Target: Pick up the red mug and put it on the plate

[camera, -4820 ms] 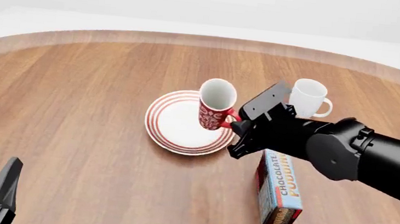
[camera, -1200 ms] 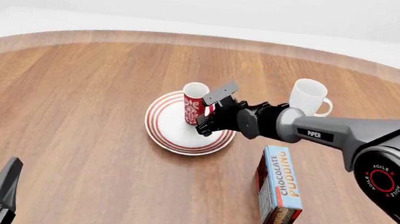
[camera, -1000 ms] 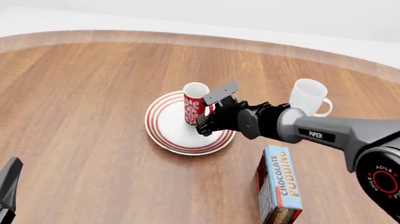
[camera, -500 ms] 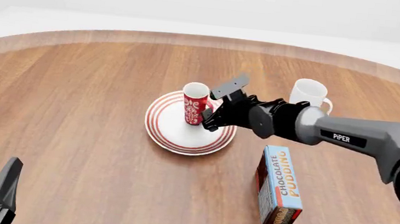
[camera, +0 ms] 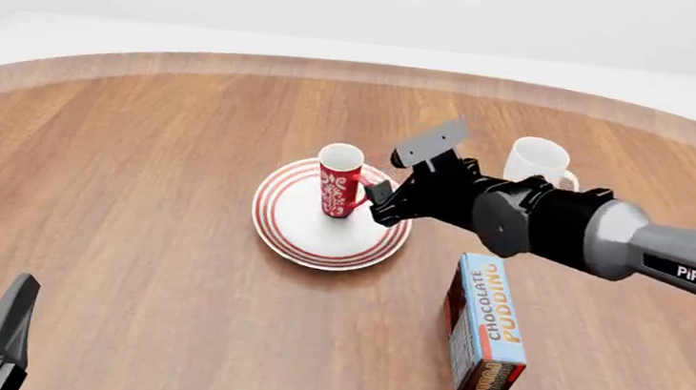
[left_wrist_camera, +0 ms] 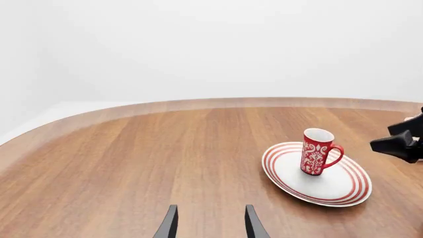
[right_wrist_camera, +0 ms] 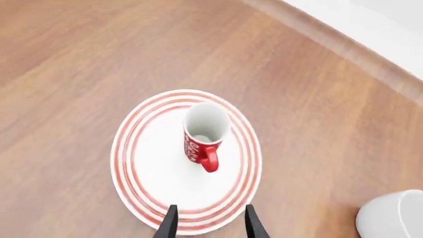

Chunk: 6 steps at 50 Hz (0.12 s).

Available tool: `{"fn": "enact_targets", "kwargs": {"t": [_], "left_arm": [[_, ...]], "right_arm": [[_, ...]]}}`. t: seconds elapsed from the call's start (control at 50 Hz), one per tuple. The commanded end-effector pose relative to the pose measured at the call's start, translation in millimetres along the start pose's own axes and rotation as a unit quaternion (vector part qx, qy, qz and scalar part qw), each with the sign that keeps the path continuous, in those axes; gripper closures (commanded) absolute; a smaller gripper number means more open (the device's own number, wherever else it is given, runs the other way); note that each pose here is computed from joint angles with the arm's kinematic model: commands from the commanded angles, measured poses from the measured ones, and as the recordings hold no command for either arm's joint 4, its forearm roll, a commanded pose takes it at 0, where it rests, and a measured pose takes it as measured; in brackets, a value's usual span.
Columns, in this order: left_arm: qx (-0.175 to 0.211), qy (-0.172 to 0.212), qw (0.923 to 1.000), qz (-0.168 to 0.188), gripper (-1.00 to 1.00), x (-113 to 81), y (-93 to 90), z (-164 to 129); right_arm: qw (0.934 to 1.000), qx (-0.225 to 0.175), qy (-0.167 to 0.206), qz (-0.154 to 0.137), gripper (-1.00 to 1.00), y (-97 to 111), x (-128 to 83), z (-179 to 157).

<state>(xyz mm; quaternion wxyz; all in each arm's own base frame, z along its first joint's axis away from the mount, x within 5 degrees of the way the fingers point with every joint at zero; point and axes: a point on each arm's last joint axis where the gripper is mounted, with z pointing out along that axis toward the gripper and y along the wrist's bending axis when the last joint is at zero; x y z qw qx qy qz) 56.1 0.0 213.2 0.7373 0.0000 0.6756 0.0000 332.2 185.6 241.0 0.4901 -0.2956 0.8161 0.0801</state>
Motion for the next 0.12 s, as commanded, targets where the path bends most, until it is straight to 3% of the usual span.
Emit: {"fn": "enact_targets", "kwargs": {"t": [0.02, 0.12], "left_arm": [[0.000, 0.000, 1.0000, 0.000, -1.00, 0.0, 0.0, 0.0], [0.000, 0.000, 1.0000, 0.000, -1.00, 0.0, 0.0, 0.0]], "right_arm": [[0.9997, 0.002, -0.022, 0.004, -1.00, 0.6, -4.4, -24.9], [0.9994, 0.000, -0.034, 0.006, -1.00, 4.2, -6.0, -33.9]]}}
